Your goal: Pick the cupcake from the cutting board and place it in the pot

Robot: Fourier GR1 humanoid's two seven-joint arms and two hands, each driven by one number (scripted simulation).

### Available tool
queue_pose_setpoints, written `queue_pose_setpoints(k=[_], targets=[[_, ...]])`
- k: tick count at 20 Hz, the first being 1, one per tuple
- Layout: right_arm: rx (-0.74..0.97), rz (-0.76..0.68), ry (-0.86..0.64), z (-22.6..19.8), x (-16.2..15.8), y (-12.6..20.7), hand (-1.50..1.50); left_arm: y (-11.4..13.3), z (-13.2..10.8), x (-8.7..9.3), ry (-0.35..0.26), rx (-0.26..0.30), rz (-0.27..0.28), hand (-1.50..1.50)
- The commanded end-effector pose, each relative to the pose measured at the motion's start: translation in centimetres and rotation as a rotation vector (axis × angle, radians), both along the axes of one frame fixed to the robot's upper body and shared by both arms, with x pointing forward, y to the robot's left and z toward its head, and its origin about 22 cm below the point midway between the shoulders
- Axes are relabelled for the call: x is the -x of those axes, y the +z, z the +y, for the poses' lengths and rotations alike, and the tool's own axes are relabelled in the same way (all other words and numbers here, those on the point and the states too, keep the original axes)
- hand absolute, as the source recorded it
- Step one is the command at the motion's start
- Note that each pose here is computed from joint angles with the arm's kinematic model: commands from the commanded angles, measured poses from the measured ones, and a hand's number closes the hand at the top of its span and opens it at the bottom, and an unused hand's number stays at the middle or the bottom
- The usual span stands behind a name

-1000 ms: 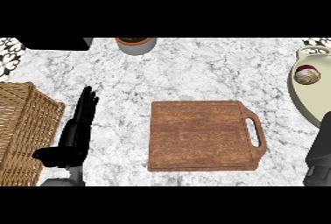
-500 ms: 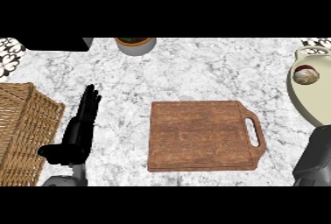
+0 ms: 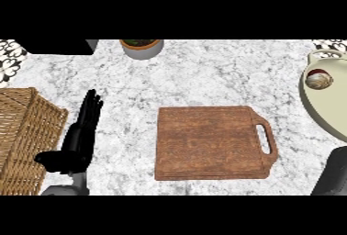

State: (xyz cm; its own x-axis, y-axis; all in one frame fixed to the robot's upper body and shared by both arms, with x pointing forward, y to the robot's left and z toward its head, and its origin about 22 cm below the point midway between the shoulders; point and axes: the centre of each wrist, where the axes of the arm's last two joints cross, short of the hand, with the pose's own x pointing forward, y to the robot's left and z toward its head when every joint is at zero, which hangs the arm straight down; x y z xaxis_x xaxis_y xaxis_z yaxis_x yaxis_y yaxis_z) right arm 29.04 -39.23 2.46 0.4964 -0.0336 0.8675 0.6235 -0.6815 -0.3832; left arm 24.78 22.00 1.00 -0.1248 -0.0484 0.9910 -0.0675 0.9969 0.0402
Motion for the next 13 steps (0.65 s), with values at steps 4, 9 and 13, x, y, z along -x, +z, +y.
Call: queue_pose_setpoints(k=[4, 9, 13], targets=[[0.016, -0.108, -0.05, -0.4, 1.4, -0.5, -1.5, -0.6, 0.3, 0.8, -0.013, -0.003, 0.004, 0.0], [0.097, -0.118, -0.113, -1.8, 4.1, -0.3, -1.5, -0.3, 0.5, -0.1, 0.0, 0.01, 0.0, 0.0], [0.098, -0.136, -0.161, -2.5, 5.5, -0.4, -1.5, 0.0, -0.2, 0.4, -0.012, -0.006, 0.0, 0.0]])
